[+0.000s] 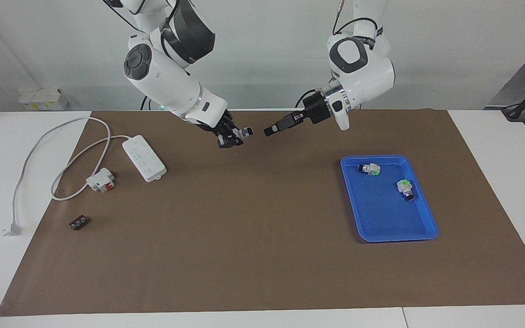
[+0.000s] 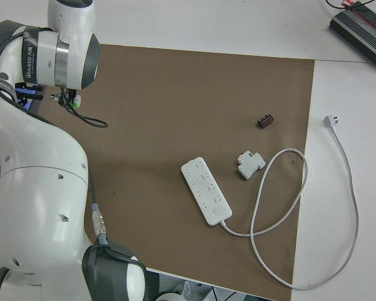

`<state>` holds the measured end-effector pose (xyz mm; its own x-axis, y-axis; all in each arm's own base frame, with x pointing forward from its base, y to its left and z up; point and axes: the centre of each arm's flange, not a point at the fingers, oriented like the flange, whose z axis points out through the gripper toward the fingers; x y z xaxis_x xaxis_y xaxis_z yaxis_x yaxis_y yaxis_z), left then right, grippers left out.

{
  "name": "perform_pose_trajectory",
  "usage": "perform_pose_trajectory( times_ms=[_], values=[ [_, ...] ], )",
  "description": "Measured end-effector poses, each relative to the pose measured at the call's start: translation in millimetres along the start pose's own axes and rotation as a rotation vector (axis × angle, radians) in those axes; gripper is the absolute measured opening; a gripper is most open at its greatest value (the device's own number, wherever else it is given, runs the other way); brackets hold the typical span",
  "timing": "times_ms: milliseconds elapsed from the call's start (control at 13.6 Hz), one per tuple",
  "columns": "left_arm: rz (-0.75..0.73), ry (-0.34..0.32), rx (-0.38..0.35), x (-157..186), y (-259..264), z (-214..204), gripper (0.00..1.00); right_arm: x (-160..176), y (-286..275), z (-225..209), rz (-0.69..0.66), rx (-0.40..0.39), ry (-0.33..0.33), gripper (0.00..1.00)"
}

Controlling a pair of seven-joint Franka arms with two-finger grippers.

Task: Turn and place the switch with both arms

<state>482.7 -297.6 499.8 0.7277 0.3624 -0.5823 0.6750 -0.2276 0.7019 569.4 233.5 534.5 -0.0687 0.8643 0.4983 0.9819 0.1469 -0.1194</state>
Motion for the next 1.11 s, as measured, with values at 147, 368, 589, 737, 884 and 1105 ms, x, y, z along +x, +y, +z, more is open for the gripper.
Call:
perform_pose_trajectory(
  times_ms=[147,368,589,737,884,1105],
  values=[
    [-0.011,0.0,-0.003,-8.1,-1.1,8.3,0.26,0.4,-0.4,-0.7,-0.001,-0.001,0.0,0.33],
    [-0.029,0.019,-0.033,-25.3,-3.5,24.7,0.26,1.1,-0.8,-0.9,-0.002,-0.002,0.0,0.33],
    [-0.038,0.022,-0.042,-31.2,-4.7,30.1,0.25,1.7,-1.0,-0.6,-0.001,-0.001,0.0,0.33],
    [-0.042,0.023,-0.045,-30.2,-4.4,29.1,0.23,1.6,-1.0,-0.4,0.001,-0.001,0.0,0.33],
    [-0.044,0.025,-0.047,-29.3,-4.3,28.6,0.22,1.6,-1.0,-0.3,0.003,-0.001,0.0,0.33],
    [-0.045,0.027,-0.047,-28.8,-4.3,28.5,0.19,1.5,-1.0,-0.1,0.003,0.0,0.0,0.33]
  ],
)
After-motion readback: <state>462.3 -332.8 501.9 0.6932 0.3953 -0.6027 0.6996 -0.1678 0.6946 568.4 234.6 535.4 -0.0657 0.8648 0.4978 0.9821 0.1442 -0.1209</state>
